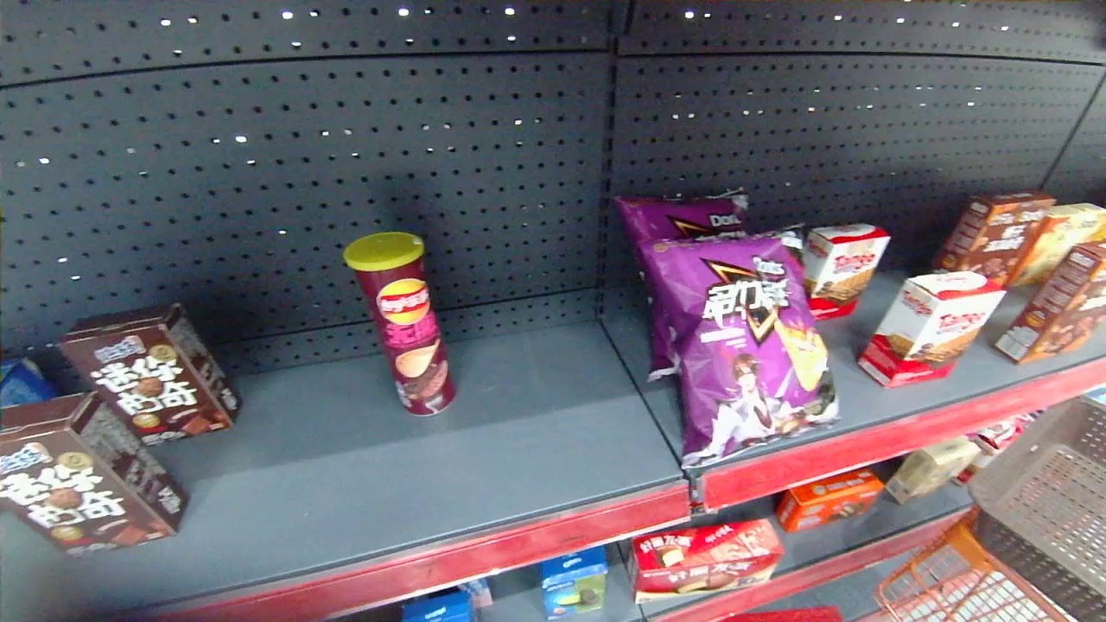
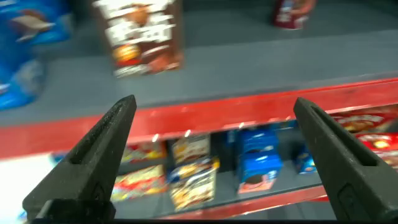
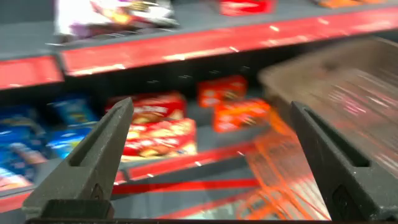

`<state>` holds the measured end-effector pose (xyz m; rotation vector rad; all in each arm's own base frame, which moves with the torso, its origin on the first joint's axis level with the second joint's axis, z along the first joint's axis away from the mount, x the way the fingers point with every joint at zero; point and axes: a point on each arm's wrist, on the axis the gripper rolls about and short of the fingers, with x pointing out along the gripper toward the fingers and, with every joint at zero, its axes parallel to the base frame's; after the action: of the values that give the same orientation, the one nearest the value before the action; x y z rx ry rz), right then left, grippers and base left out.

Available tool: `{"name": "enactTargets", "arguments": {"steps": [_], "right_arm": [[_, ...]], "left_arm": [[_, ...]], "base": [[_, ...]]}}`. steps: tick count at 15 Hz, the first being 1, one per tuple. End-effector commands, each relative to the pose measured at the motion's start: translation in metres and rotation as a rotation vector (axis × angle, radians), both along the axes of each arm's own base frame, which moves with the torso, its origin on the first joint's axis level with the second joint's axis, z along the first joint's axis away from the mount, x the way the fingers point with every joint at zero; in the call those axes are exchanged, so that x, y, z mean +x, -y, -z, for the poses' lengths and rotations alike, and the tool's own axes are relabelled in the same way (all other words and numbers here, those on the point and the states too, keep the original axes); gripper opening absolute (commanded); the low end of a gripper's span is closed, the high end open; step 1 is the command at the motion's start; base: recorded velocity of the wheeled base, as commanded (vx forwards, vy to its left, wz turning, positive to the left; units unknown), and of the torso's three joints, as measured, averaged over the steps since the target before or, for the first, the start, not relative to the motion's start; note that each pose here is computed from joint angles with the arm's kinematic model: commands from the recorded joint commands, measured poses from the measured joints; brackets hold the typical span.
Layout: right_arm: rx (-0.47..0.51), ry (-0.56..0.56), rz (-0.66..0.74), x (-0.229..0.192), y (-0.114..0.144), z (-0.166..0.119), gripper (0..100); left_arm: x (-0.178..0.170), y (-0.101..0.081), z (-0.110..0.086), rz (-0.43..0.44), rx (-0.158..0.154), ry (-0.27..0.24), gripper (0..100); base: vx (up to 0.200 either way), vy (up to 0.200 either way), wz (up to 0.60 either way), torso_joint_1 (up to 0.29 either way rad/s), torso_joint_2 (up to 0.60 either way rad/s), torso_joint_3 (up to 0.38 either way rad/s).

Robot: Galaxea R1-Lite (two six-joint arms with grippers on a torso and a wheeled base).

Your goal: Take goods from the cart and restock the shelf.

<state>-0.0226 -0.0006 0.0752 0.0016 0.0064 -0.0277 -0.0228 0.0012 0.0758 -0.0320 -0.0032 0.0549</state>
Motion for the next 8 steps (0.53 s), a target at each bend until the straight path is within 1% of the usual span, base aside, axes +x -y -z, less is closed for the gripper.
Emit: {"name": "enactTargets", "arguments": {"steps": [1,8], "right_arm": [[0.0,-0.001,0.0,0.0001,0.0,0.0,100],[0.0,-0.001,0.0,0.0001,0.0,0.0,100]], "left_arm": [[0.0,0.0,0.0,0.0,0.0,0.001,100],[0.0,0.0,0.0,0.0,0.0,0.001,100]], "base": [[0.0,0.0,-0.6,0.002,0.0,-0.002],[0.0,0.0,-0.6,0.002,0.0,0.002]]}}
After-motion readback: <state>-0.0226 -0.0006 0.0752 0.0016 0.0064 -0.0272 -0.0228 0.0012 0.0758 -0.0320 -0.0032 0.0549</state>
